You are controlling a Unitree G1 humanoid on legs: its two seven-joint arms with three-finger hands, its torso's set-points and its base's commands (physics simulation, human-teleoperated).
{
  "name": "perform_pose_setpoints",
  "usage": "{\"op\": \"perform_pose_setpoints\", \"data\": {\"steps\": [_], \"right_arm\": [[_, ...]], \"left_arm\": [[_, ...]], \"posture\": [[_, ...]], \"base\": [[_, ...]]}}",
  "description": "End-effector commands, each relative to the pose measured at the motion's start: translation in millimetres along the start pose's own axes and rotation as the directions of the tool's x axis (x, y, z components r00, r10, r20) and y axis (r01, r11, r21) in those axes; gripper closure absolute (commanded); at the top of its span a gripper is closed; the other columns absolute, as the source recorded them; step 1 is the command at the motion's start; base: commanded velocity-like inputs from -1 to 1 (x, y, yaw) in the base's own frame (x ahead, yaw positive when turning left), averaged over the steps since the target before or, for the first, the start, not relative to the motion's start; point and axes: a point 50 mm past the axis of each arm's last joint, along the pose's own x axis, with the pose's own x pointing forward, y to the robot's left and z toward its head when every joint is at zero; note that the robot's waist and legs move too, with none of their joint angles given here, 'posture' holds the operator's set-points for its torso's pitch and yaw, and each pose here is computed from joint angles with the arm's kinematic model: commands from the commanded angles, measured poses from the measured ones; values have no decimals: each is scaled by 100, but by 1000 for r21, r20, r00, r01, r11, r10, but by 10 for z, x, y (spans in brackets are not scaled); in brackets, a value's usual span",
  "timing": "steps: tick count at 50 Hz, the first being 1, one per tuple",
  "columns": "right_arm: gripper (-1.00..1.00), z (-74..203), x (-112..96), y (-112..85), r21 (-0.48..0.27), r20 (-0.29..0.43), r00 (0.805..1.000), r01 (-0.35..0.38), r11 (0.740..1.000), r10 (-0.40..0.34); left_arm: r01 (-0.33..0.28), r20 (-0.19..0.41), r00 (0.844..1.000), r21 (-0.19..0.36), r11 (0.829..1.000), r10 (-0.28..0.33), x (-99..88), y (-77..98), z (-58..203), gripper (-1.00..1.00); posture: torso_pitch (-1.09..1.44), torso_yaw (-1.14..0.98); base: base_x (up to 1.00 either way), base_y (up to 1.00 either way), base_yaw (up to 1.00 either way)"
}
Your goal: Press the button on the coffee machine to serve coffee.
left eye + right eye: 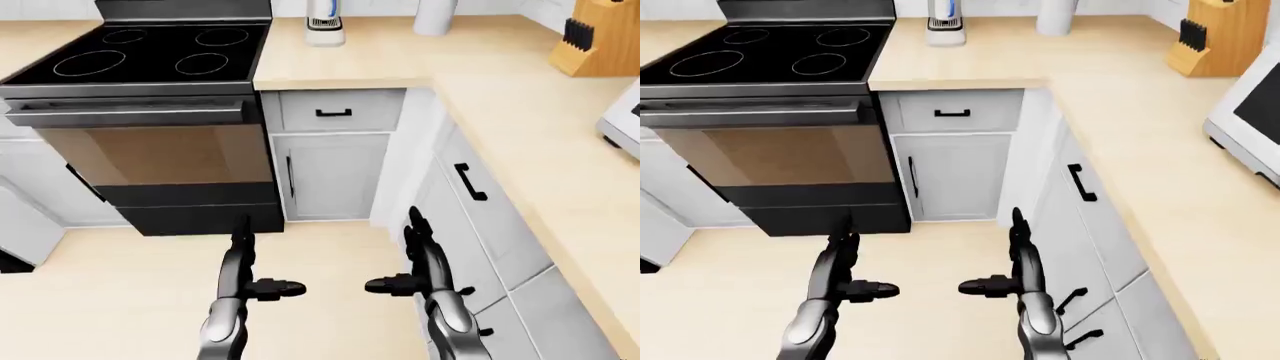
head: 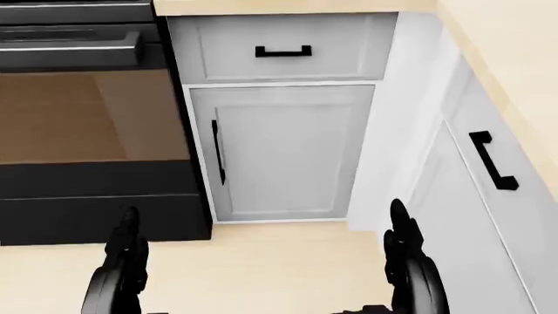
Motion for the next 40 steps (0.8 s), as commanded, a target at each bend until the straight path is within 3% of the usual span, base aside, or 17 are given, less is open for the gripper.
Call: {"op": "perform_pose_setpoints", "data": {"steps": [1, 21, 27, 31, 35, 40], "right_arm": [[-100, 322, 45, 8, -10, 165, 986, -8, 1000, 10], [-100, 310, 81, -11, -21, 158, 987, 0, 1000, 3], [-100, 446, 145, -27, -54, 179, 984, 29, 998, -19], [-100, 748, 202, -48, -64, 212, 977, 23, 998, -9], [-100, 783, 279, -84, -54, 198, 980, 26, 998, -15], [-100, 1079, 407, -126, -54, 211, 977, 32, 998, -20]], "left_arm": [[-3, 183, 983, 10, 1000, 1, 39, 4, 351, -100], [-10, 193, 981, 2, 1000, 10, 50, 11, 369, -100], [-29, 198, 980, -11, 1000, 31, 95, 39, 437, -100], [-27, 216, 976, -20, 999, 31, 151, 49, 604, -100], [-30, 225, 974, -32, 999, 37, 310, 28, 784, -100], [-33, 243, 969, -32, 999, 40, 466, 4, 1064, -100]], "posture": [[0, 0], [0, 0], [0, 0], [0, 0], [0, 0], [0, 0]], "base": [[0, 0, 0], [0, 0, 0], [0, 0, 0], [0, 0, 0], [0, 0, 0], [0, 0, 0]]}}
